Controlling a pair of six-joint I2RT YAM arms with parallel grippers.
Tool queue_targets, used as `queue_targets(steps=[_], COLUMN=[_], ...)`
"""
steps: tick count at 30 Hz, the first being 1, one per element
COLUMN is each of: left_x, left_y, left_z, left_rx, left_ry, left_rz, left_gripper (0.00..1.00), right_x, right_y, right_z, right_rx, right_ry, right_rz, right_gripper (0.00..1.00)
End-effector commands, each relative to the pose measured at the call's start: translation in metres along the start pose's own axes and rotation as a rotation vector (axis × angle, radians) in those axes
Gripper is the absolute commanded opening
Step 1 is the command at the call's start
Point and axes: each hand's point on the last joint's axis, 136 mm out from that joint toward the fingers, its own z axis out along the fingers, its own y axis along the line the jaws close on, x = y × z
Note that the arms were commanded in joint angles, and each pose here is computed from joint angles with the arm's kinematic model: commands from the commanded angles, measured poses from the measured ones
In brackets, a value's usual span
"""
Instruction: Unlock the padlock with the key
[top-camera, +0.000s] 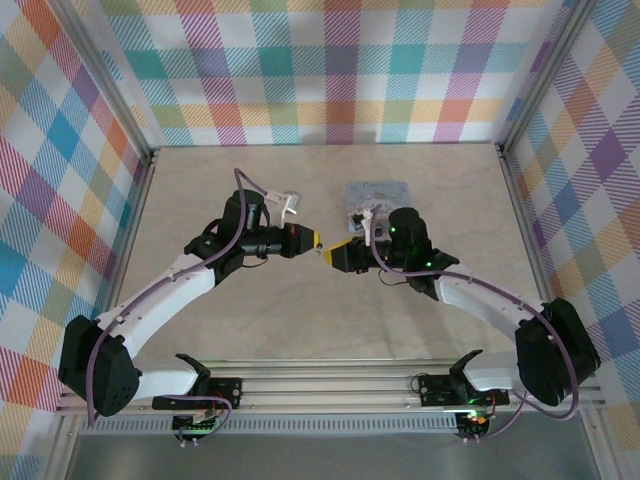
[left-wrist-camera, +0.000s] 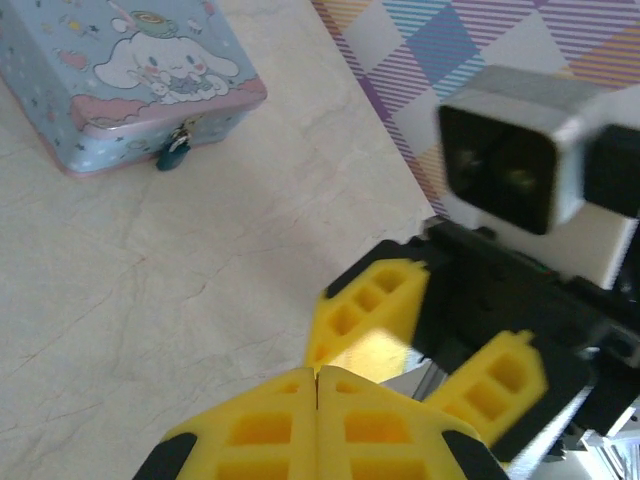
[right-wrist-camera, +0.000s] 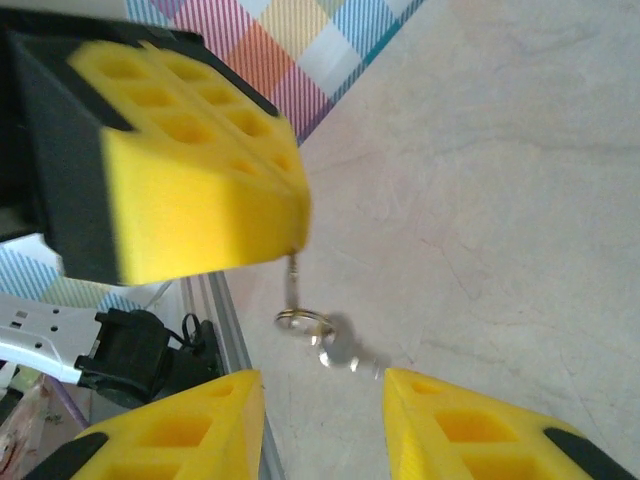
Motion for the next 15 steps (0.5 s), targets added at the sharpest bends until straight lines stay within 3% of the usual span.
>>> queue_targets(steps=[1,11,15], left_x=[-0.0024,-0.0037,-0.0047], left_y=[-0.0105,-0.0133,-0.0146], left_z=[-0.0001,0.0038,0.0029], left_rx=[0.034,0.056,0.058], left_ry=[0.018,0.032,0.030], left_rz=[0.030,0.022,0.023], left_gripper=[0.00,0.00,0.00], right_x=[-0.0163,-0.0198,-0.0195], right_y=[0.0184,0.0163,0.0148], right_z=[0.0025,0.0075,0.0105], right_rx=[-0.085,-0.091,-0.100], right_ry=[-0.008,-0.006,-0.002], right_rz=[-0.024,-0.028,-0.029], right_gripper=[0.36,0.31,0.10])
